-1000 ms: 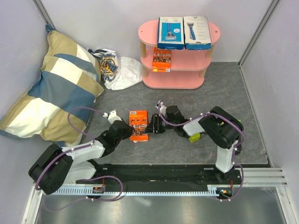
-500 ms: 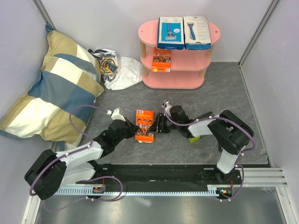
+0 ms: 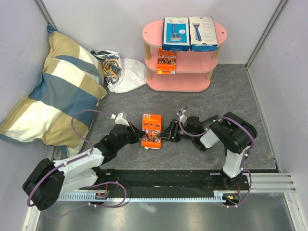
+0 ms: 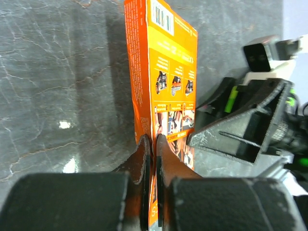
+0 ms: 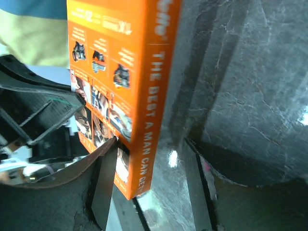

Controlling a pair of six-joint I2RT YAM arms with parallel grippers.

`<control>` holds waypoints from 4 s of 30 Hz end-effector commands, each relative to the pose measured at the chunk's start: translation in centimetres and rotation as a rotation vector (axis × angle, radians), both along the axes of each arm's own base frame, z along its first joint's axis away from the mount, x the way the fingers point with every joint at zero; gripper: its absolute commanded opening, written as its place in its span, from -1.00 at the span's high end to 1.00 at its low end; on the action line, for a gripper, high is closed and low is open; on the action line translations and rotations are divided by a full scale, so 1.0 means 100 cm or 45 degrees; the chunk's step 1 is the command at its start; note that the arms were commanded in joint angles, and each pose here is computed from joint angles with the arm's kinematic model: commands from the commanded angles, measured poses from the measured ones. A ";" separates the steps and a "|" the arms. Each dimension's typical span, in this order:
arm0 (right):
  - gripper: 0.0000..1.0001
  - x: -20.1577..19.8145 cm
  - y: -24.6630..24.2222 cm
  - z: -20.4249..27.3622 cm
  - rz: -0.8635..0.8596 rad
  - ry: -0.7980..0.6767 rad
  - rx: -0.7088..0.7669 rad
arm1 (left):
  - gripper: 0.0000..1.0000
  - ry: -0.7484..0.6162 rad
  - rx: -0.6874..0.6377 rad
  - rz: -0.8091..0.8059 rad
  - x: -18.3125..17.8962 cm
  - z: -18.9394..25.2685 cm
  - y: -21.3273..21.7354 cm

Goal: Place and organize the shaving razors onto the shelf

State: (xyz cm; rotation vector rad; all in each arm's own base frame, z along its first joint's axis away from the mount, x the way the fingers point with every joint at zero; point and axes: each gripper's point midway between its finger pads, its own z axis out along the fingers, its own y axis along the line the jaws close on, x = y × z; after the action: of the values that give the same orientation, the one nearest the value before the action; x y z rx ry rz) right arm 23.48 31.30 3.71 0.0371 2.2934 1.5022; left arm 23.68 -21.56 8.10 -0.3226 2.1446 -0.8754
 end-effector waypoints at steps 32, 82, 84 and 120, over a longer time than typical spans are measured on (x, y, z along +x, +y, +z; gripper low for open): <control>0.55 -0.034 0.006 0.121 0.385 -0.495 0.264 | -0.96 -0.458 -0.169 -0.185 0.022 0.098 -0.023; -0.48 0.002 -0.046 0.179 -0.262 -0.629 0.372 | 0.96 -0.634 -0.960 -0.523 0.084 0.206 -0.076; -0.32 0.002 -0.042 0.181 -0.231 -0.629 0.381 | 0.96 -0.633 -0.980 -0.524 0.084 0.205 -0.076; 0.61 0.101 -0.111 0.209 -0.355 -0.609 0.271 | -0.96 -0.642 0.126 -0.088 0.117 0.174 0.007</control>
State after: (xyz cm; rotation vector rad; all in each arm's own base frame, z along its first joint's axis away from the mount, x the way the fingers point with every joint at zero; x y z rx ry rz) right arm 32.03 20.89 21.71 0.1419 1.7387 1.4218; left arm 35.26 -22.05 26.45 -0.0143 1.7020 -0.8984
